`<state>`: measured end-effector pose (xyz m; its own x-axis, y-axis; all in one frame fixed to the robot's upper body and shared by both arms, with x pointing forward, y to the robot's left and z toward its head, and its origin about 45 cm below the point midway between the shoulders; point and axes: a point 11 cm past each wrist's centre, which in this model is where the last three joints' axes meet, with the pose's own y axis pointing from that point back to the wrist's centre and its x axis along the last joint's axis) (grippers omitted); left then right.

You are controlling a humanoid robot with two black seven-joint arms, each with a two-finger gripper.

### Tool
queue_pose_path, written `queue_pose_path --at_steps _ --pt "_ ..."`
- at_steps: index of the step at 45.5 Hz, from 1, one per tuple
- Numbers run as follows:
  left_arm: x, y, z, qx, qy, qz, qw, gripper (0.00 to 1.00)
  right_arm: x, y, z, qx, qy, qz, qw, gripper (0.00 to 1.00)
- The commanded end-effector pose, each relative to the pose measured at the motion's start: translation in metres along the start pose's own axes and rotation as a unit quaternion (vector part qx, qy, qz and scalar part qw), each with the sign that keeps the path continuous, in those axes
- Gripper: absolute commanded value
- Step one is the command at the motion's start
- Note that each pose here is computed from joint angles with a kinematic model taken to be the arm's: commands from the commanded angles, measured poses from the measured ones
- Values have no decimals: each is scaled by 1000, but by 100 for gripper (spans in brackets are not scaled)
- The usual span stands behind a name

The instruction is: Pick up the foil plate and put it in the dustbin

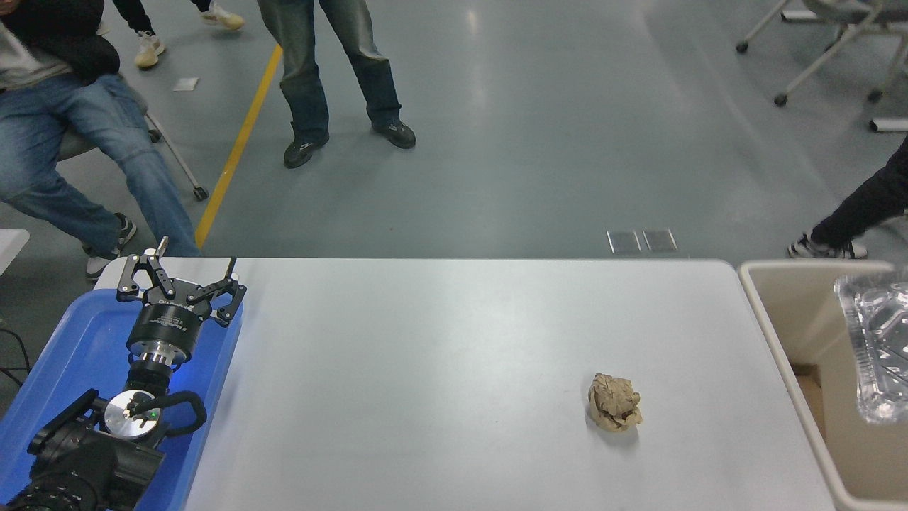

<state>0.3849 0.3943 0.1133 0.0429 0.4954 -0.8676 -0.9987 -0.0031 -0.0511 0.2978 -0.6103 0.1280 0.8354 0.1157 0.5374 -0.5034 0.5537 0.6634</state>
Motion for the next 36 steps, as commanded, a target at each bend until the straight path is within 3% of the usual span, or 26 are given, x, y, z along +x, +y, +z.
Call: queue_pose_path --at_steps 1,9,10,12,15,16,29,36 --pt "0 0 0 1 0 0 1000 99 -22 -8 -30 11 -3 -2 1000 0" --pt "-1 -1 0 1 -1 -1 1000 99 -21 -9 -37 15 -4 0 1000 0" --pt "-1 -1 -1 2 0 -1 1000 99 -21 -9 -38 14 -8 0 1000 5" --pt "0 0 0 0 0 0 1000 99 -21 -9 -39 14 -14 0 1000 26" --pt "0 0 0 2 -1 0 1000 99 -23 -9 -40 15 -22 -1 1000 85" --pt "-1 -1 0 2 -1 -1 1000 99 -23 -9 -40 15 -24 -3 1000 100" --pt "-1 -1 0 2 -1 -1 1000 99 -36 -6 -55 40 -37 -31 998 100" --pt "-1 -1 0 2 -1 -1 1000 99 2 17 -54 89 -42 -41 994 100"
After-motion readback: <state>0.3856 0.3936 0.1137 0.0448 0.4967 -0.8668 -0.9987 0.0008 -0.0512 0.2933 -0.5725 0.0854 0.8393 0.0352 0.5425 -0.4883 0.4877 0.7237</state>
